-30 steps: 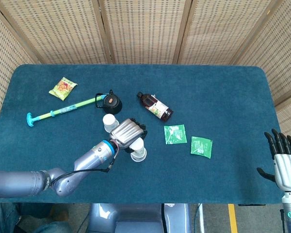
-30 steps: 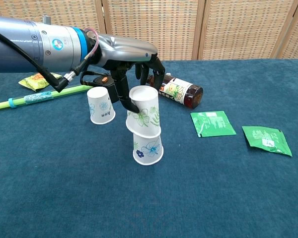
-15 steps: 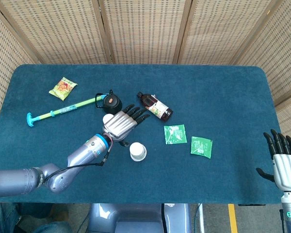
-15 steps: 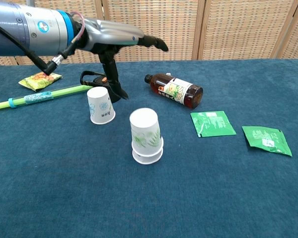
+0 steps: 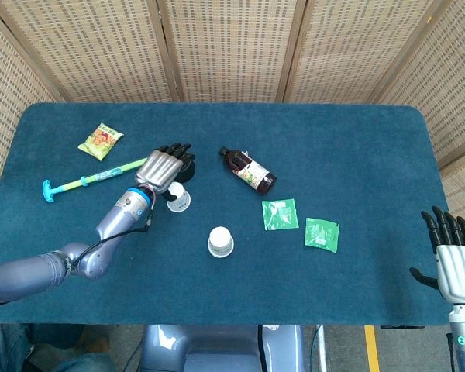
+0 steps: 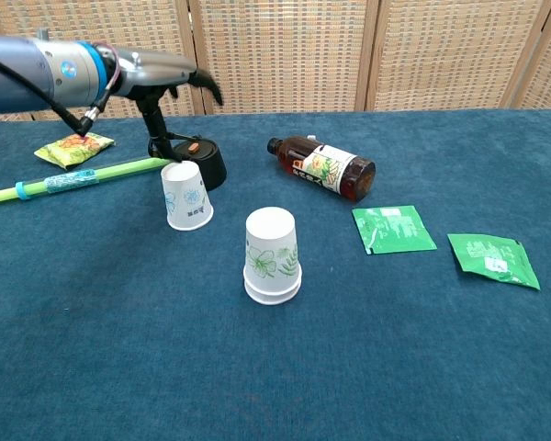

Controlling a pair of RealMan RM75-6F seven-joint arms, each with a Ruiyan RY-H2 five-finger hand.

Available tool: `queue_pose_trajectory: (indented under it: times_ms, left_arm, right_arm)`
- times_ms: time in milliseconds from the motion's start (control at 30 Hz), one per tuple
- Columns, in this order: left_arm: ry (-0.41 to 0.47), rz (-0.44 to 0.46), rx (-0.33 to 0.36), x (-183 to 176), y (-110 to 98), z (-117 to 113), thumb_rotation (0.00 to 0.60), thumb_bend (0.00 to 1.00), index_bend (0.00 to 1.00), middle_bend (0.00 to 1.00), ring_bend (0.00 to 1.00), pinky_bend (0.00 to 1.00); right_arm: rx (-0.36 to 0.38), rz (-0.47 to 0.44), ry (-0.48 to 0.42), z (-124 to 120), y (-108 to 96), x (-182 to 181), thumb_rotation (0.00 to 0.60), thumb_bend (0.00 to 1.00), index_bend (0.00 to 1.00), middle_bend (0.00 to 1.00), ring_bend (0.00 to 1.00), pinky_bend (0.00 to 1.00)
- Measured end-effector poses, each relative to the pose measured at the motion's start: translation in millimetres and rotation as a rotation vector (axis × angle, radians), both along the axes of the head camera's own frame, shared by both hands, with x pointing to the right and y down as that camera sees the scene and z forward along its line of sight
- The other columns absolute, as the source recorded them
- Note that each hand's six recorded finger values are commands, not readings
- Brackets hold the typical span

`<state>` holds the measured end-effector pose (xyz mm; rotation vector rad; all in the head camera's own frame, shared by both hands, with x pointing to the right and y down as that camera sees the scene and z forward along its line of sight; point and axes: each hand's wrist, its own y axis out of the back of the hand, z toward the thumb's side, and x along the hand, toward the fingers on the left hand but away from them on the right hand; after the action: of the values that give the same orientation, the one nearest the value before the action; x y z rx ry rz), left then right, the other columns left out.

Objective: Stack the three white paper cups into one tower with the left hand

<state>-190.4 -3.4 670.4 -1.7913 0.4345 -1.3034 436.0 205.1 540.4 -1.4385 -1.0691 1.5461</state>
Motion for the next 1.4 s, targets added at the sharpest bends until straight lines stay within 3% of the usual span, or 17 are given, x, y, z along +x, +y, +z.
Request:
queue_pose_trajectory:
  times_ms: [267,500,867,1100,1233,1400]
  left_arm:
    - [0.008,-0.032,-0.036,-22,7,21,0.6,0.0,0.37,0.23,0.23,0.3]
    - [0.005,-0.037,-0.045,-35,12,26,0.6,0.0,0.38,0.23,0.23,0.3]
    - [0.034,-0.025,-0.049,-27,19,38,0.6,0.0,0.38,0.23,0.24,0.32]
    - [0.034,-0.003,-0.055,-22,26,43,0.6,0.0,0.39,0.23,0.29,0.42]
    - [0.041,-0.01,-0.062,-19,28,46,0.6,0.05,0.44,0.25,0.35,0.52]
    - [0.043,-0.015,-0.054,-17,28,47,0.6,0.22,0.53,0.33,0.44,0.57]
  right_arm:
    - [-0.002,0.002,0.001,0,0,0,0.6,0.0,0.0,0.0,0.0,0.0]
    - [-0.005,-0.004,-0.001,1,0,-1,0.6,0.0,0.0,0.0,0.0,0.0]
    - [-0.006,-0.001,0.001,1,1,-1,0.6,0.0,0.0,0.0,0.0,0.0]
    - [-0.01,0.001,-0.004,2,0,0,0.6,0.0,0.0,0.0,0.0,0.0]
    - [-0.011,0.001,-0.008,2,0,-1,0.6,0.0,0.0,0.0,0.0,0.0]
    - [-0.013,0.0,-0.014,2,0,-1,0.6,0.0,0.0,0.0,0.0,0.0]
